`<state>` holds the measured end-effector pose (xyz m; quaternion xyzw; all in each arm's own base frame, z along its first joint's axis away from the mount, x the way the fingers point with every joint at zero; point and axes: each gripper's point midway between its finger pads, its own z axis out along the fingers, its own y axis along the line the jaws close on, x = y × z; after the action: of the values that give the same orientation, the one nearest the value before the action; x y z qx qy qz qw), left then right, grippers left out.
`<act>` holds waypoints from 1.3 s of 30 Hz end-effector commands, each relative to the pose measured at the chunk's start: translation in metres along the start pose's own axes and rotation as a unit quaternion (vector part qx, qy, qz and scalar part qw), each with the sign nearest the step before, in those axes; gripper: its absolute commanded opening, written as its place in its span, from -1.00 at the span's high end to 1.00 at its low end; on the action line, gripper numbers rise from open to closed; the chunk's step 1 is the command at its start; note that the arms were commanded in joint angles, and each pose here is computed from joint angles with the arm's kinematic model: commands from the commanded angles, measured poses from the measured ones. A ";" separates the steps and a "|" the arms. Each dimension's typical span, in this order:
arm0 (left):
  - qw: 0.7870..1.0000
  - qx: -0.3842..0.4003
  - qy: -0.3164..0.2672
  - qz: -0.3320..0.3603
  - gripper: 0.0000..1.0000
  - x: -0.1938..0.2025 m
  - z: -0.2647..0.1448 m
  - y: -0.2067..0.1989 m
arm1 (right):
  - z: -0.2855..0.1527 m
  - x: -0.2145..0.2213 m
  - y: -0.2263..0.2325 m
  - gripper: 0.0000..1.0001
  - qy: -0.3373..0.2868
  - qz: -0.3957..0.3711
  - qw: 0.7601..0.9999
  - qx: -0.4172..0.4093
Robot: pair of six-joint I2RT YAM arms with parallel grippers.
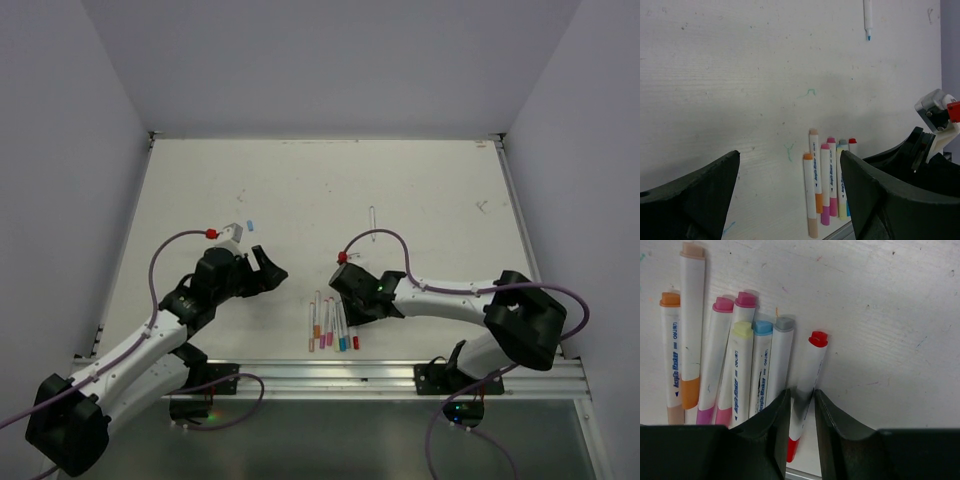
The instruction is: Open the pen caps
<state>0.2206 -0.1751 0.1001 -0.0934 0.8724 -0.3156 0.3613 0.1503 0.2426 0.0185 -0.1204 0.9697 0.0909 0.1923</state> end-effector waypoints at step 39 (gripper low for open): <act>0.901 0.416 -0.007 0.121 -0.33 0.029 -0.051 -0.165 | -0.170 -0.157 0.066 1.00 -0.286 0.072 0.920 -0.259</act>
<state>0.1513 -0.2820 0.1772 0.1530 0.7142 -0.5751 0.3685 0.2122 0.2855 0.2158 -0.0657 0.8550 0.3296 0.3950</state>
